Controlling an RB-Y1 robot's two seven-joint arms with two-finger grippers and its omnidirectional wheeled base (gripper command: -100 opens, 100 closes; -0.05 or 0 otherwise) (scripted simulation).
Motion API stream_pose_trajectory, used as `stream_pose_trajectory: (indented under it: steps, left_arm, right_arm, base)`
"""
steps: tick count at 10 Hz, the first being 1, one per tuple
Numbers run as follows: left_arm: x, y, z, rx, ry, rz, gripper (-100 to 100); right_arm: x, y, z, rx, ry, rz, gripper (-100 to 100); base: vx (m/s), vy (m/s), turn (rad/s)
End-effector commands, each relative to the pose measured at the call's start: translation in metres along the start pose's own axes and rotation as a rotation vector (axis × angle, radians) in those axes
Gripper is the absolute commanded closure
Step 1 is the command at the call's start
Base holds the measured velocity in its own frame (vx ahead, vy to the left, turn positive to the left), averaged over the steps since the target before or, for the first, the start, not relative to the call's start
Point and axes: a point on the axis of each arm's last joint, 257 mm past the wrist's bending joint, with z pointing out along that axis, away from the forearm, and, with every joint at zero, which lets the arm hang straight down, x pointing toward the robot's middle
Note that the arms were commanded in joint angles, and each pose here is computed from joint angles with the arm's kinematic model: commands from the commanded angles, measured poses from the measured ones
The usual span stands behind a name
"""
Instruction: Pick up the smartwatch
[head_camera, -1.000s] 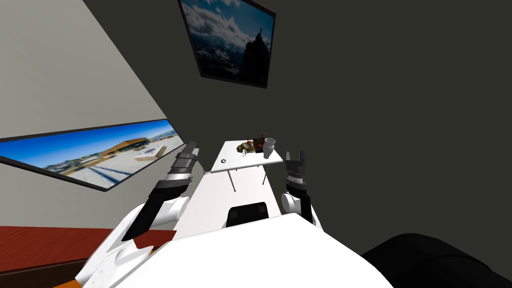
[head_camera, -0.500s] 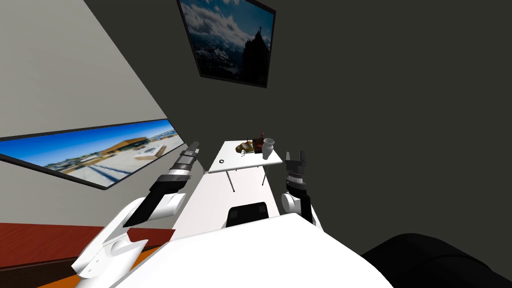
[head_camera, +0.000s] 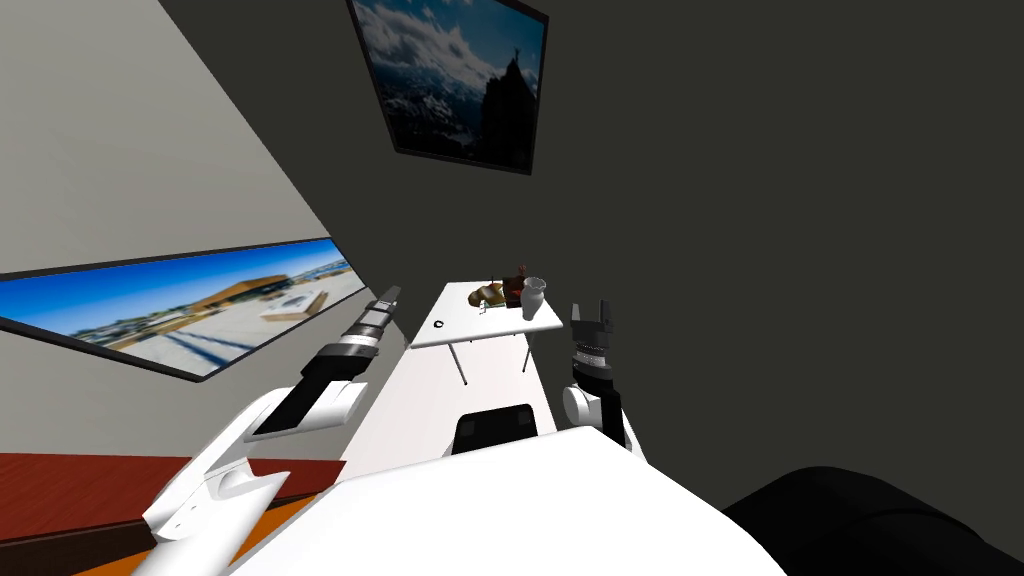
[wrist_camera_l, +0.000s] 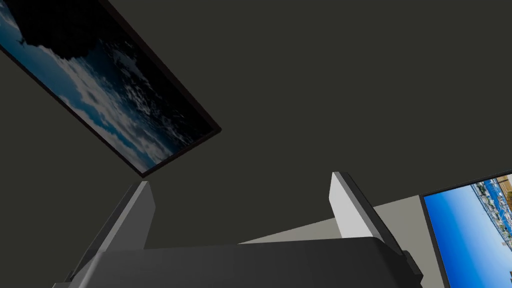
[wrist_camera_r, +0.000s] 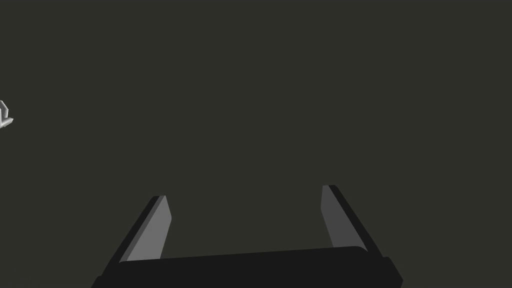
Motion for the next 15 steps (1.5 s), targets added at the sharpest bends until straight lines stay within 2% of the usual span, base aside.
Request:
stream_pose_trajectory:
  steps: [1, 3, 4, 5, 6, 8, 9, 12, 13, 15]
  left_arm:
    - [0.001, 0.004, 0.002, -0.021, 0.006, 0.01, -100]
    - [0.0, 0.028, 0.005, -0.093, 0.027, 0.049, -100]
    - [0.0, 0.031, 0.005, -0.103, 0.028, 0.049, -100]
    - [0.0, 0.044, 0.005, -0.142, 0.038, 0.069, -100]
    - [0.0, 0.045, 0.005, -0.146, 0.039, 0.069, -100]
    - [-0.001, 0.074, 0.003, -0.229, 0.06, 0.106, -100]
    - [-0.001, 0.077, 0.002, -0.24, 0.061, 0.107, -100]
    - [0.001, 0.125, -0.01, -0.383, 0.097, 0.159, -100]
    - [0.0, 0.129, -0.011, -0.397, 0.099, 0.16, -100]
    - [0.002, 0.162, -0.025, -0.497, 0.125, 0.193, -100]
  right_arm:
    - [0.0, 0.0, 0.0, 0.0, 0.0, 0.0, 0]
    - [0.0, 0.0, 0.0, 0.0, 0.0, 0.0, 0]
    - [0.0, 0.0, 0.0, 0.0, 0.0, 0.0, 0]
    - [0.0, 0.0, 0.0, 0.0, 0.0, 0.0, 0]
    - [0.0, 0.0, 0.0, 0.0, 0.0, 0.0, 0]
    - [0.0, 0.0, 0.0, 0.0, 0.0, 0.0, 0]
    - [0.0, 0.0, 0.0, 0.0, 0.0, 0.0, 0]
    - [0.0, 0.0, 0.0, 0.0, 0.0, 0.0, 0]
    - [0.0, 0.0, 0.0, 0.0, 0.0, 0.0, 0]
    - [0.0, 0.0, 0.0, 0.0, 0.0, 0.0, 0]
  base:
    - [0.009, -0.036, 0.0]
    - [0.017, -0.054, -0.023]
    - [0.024, -0.043, -0.012]
    - [0.022, -0.041, -0.032]
    - [0.012, -0.034, -0.015]
    - [0.02, -0.053, -0.072]
    - [0.023, -0.043, -0.018]
    - [0.032, -0.05, -0.093]
    - [0.025, -0.042, -0.034]
    - [0.027, -0.033, -0.12]
